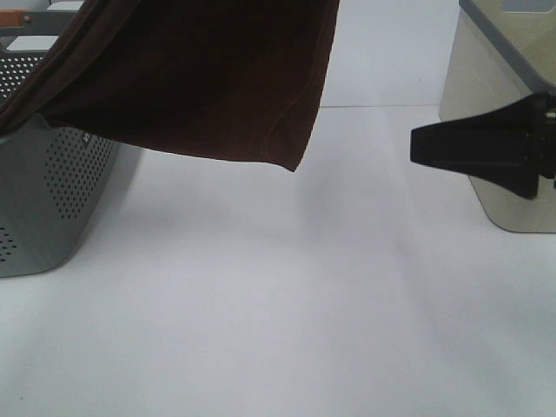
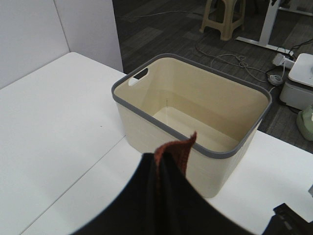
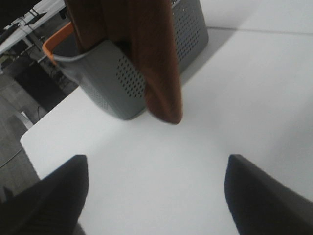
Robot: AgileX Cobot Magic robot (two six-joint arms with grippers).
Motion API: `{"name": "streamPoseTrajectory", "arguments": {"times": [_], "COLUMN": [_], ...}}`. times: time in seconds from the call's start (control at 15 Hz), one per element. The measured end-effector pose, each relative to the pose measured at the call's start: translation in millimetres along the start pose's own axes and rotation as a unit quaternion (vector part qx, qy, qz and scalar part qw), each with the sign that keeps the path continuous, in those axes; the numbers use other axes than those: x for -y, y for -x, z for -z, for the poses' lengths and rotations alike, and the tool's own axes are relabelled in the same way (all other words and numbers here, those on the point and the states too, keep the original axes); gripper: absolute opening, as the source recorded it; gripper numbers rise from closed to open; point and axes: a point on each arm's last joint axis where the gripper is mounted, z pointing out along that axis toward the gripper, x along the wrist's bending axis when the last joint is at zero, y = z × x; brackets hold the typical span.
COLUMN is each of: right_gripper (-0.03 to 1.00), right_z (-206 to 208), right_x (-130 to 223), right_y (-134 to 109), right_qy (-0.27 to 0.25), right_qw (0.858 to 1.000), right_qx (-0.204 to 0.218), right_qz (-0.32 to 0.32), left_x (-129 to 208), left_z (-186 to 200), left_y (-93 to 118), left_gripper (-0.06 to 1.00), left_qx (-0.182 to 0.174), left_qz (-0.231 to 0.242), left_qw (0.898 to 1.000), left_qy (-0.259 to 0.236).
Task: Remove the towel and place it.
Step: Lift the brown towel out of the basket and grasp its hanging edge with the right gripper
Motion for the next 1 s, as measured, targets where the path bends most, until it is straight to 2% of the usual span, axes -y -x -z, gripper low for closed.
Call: {"name": "streamPoseTrajectory", "arguments": {"times": [0.13,0.27,0.47,0.67,0.87,1.0], "right_gripper": [0.73,0.72,0.71,0.71,0.71,0.71], "right_z": [-10.7,-26.0,-44.2,-57.0,-74.5,-93.9], "right_x": [-2.1,1.8,8.4,11.3,5.4,1.5], "right_y": [10.5,8.4,-4.2,-22.7,-32.3,-27.3], "right_qy": [0.018,-0.001,-0.034,-0.044,-0.052,-0.061], "right_qw": [1.0,0.998,0.988,0.98,0.979,0.982], "right_qx": [0.013,0.036,0.11,0.145,0.144,0.158], "right_qz": [0.02,0.045,0.098,0.126,0.132,0.081], "left_x": [1.6,3.4,5.2,8.6,11.0,11.2], "left_z": [-11.7,-20.9,-31.4,-42.3,-48.9,-49.8], "left_y": [1.2,1.3,0.0,-0.1,0.3,0.2], "left_gripper": [0.0,0.0,0.0,0.0,0.0,0.0], "left_qx": [0.012,0.015,0.013,0.017,0.021,0.021], "left_qz": [0.015,0.021,0.023,0.031,0.038,0.039], "left_qw": [1.0,0.999,0.999,0.999,0.998,0.998], "left_qy": [0.012,0.019,0.03,0.035,0.036,0.037]}}
